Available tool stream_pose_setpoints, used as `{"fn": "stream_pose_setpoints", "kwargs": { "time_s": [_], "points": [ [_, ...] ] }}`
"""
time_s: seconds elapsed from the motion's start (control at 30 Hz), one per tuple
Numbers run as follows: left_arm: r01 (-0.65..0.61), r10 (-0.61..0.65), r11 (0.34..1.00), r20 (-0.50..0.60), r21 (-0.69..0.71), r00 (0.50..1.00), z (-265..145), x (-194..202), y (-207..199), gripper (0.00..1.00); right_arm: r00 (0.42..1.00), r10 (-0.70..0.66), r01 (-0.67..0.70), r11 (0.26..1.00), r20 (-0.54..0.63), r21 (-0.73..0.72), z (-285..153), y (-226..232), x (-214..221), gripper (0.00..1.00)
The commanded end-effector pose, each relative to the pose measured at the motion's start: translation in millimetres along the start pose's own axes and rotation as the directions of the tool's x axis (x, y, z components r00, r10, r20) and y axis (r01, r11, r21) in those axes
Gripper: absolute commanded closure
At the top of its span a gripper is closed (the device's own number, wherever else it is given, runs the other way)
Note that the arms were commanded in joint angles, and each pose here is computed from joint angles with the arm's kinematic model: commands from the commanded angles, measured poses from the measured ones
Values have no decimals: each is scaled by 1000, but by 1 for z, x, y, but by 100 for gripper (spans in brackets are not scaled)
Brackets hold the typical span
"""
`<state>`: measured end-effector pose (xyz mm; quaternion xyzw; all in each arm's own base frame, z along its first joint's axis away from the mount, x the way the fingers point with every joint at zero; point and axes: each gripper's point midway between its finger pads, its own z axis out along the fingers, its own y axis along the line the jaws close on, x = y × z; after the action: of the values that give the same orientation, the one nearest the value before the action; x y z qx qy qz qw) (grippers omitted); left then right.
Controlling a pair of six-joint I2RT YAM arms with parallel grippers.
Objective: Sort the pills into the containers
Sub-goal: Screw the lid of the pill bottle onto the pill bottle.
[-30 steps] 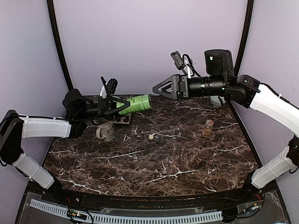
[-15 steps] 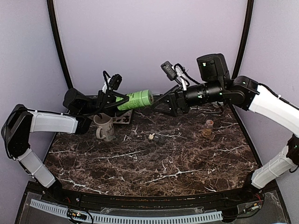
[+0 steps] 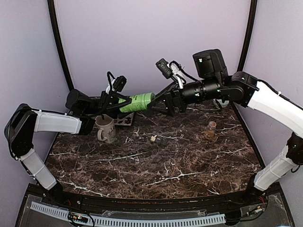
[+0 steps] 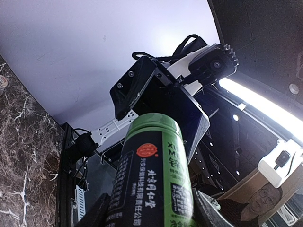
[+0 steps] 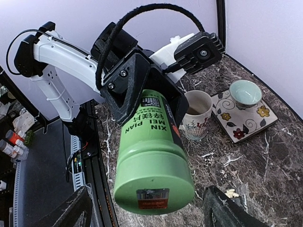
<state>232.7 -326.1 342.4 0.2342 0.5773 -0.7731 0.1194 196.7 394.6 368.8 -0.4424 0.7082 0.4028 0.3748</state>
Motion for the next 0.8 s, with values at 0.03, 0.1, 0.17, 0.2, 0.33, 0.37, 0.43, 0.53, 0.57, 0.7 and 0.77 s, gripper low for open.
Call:
{"fn": "stream_pose_setpoints", "kwargs": {
  "time_s": [0.03,0.1,0.17,0.2,0.33,0.37,0.43,0.53,0.57,0.7,0.77],
  "points": [
    [-82,82,996,-18,40,996,1,-5,-19,100,999,-39,39,999,-2,11,5,1,-6,20],
    [-80,81,996,-24,40,996,2,-5,-19,100,999,-39,40,999,-5,13,7,0,-6,21],
    [-76,77,996,-28,42,997,2,-5,-18,100,999,-40,40,999,-2,16,8,-1,-7,25],
    [-76,77,996,-30,43,997,2,-5,-18,100,999,-40,40,999,-2,17,9,-1,-7,28],
    [-73,74,996,-38,46,996,2,-4,-17,100,999,-39,39,999,0,20,10,-3,-10,46],
    [-73,75,996,-41,47,996,2,-4,-17,100,999,-37,37,999,0,21,11,-3,-10,49],
    [-71,73,996,-46,48,996,2,-3,-17,100,999,-35,35,999,3,17,11,-2,-12,50],
    [-72,74,996,-51,48,996,2,-3,-16,100,1000,-29,29,999,9,14,11,-1,-16,53],
    [-73,75,996,-54,47,996,2,-2,-15,100,1000,-23,23,1000,7,12,12,-1,-16,56],
    [-89,91,996,-63,32,994,3,-2,-14,100,999,38,-38,999,0,-7,15,1,-21,60],
    [-111,113,994,-66,24,991,3,-2,-13,100,996,94,-94,995,1,-28,18,3,-25,60]
  ]
}}
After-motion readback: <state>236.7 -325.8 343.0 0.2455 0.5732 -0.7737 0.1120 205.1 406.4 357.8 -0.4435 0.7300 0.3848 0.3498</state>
